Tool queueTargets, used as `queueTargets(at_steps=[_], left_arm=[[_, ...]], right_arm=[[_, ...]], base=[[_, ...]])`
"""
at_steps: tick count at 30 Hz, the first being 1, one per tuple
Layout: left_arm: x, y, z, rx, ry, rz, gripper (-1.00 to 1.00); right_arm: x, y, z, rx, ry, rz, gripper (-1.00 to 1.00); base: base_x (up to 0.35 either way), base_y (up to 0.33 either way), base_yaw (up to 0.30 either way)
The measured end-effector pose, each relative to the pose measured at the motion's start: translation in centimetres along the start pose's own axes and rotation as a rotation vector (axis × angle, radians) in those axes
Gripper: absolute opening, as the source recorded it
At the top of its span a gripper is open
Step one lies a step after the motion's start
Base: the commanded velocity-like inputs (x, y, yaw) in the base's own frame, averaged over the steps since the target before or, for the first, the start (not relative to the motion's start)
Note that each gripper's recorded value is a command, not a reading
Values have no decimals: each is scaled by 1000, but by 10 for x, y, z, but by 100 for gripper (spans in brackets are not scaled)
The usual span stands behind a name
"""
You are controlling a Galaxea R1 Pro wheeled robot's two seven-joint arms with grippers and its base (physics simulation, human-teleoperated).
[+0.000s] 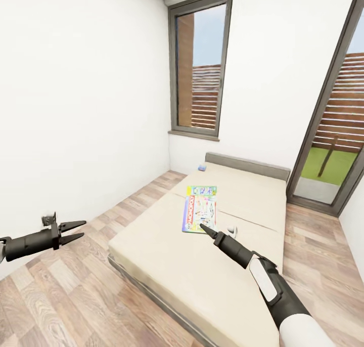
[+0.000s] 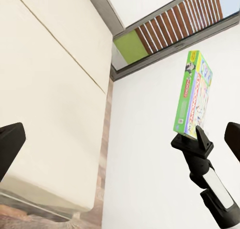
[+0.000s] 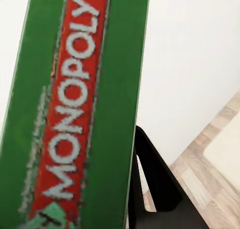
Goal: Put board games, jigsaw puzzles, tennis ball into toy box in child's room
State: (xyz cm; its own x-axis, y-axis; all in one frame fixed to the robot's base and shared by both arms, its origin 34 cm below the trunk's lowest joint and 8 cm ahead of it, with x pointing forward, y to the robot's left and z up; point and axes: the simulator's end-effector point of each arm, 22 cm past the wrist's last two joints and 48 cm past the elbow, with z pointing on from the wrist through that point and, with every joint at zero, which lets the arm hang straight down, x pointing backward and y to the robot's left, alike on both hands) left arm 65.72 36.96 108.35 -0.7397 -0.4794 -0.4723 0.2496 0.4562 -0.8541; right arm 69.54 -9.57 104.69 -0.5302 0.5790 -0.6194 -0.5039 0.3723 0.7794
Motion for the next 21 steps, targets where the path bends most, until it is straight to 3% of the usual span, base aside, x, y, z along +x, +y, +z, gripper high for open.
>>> queueTargets(at_steps=[21], left_arm=[[-7,-27,-13,8,-11,17,100]], right_arm=[[-8,30,-1,-16,8,-20,-100]], base=[[0,0,215]])
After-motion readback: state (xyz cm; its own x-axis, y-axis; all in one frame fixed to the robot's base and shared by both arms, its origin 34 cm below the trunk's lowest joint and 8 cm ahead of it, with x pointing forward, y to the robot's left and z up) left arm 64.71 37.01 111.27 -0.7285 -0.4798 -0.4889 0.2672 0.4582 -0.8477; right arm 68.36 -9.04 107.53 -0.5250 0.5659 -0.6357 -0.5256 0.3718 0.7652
